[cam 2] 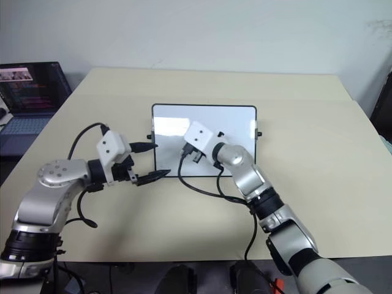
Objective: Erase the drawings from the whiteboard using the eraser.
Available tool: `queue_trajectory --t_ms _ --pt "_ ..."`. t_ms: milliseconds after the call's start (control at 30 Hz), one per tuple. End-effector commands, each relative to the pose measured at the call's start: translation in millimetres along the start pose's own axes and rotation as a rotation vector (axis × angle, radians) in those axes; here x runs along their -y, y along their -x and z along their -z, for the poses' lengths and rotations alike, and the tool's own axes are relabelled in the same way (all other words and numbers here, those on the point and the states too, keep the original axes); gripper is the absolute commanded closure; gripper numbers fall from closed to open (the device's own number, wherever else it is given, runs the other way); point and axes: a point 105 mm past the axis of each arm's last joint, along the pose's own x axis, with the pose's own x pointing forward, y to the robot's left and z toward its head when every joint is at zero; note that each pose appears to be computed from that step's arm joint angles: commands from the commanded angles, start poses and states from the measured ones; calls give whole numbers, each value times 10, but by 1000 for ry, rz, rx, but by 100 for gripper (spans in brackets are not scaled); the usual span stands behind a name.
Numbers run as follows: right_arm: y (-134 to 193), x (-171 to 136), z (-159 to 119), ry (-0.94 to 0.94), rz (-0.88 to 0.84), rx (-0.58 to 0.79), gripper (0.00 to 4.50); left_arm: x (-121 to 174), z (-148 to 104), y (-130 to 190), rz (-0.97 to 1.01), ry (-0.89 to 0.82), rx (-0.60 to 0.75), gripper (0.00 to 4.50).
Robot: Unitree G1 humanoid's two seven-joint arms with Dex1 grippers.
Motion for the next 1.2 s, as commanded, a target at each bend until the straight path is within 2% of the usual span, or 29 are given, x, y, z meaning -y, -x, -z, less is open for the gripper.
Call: queue_trajectory --t_ms 33,333,567,667,800,967,1200 --pt "34 363 -32 20 155 8 351 0 -119 0 8 -29 38 0" --pt "134 93 384 24 -41 -152 351 16 -111 -19 12 -29 41 0" --pt "168 424 236 35 112 -97 351 21 -107 -45 22 -29 44 0" --pt "202 446 344 28 103 -140 351 16 -111 -60 23 -30 48 0" --pt "265 266 511 7 -6 -200 351 12 -117 -83 26 -31 53 0" --pt "299 73 536 8 -104 -224 351 14 -119 -90 30 -33 56 0" --pt "221 491 281 30 130 -121 351 17 -119 -90 32 -31 58 0"
